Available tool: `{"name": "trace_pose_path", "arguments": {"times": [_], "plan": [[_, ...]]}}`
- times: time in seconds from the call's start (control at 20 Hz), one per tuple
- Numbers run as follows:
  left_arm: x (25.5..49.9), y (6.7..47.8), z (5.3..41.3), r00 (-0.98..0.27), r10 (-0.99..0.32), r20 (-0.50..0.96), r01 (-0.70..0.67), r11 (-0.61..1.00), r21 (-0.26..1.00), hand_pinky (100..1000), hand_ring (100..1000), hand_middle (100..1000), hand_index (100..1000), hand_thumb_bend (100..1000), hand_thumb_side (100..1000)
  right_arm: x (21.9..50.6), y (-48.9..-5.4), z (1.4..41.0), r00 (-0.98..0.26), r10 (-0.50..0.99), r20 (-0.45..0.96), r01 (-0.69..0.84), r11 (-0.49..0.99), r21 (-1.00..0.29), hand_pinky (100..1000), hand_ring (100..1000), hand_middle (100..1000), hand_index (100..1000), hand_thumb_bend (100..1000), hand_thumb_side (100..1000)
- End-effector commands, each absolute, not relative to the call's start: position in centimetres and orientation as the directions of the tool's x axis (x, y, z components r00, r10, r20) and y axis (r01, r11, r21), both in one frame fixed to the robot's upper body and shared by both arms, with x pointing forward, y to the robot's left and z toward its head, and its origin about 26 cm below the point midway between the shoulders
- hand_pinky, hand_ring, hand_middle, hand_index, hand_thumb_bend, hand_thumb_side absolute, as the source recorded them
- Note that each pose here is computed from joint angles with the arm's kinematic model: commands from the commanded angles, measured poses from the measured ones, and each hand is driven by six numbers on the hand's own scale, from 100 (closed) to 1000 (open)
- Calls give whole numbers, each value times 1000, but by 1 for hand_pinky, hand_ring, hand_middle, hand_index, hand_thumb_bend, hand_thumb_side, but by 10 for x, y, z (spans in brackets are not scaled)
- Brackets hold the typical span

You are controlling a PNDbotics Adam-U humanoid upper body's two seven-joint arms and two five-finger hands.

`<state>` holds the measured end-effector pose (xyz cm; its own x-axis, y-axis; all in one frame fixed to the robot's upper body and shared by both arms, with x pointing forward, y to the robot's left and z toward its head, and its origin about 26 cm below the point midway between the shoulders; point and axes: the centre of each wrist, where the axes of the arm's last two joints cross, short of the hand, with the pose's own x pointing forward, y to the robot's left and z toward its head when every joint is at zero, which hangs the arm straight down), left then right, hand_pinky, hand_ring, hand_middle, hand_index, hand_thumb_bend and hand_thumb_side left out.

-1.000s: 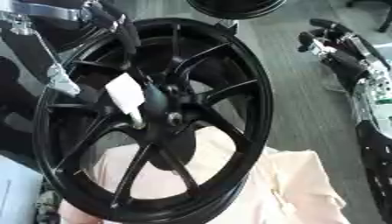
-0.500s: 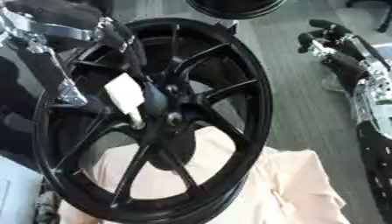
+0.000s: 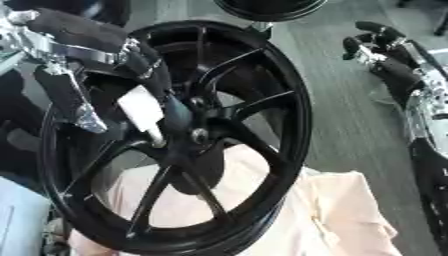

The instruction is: Pull the pin out of the wheel hub.

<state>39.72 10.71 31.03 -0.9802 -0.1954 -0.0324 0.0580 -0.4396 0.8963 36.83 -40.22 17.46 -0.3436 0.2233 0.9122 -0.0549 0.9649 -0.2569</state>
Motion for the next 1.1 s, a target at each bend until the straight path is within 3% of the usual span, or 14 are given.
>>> {"name": "trace_pose_path", "arguments": {"times": [0.05,0.45,0.8,1.1], "plan": [[399,115,319,-991,-62,-121,-61,-594,802,883,859,767,723,473,145,368,-405,188,-365,249,897,-41,958,-283,951,637,669,866,408,342],[401,117,325,-987,-60,-150,-86,-588,804,867,844,742,678,453,100,368,-405,187,-362,254,897,-44,957,-288,951,636,668,866,407,344],[398,115,327,-988,-64,-137,-76,-577,813,843,812,677,535,401,100,368,-405,187,-362,253,897,-43,957,-288,951,637,670,867,405,346],[398,115,326,-986,-63,-155,-88,-590,802,815,785,630,465,385,100,368,-405,188,-364,250,897,-43,958,-284,951,637,670,867,398,350]]}}
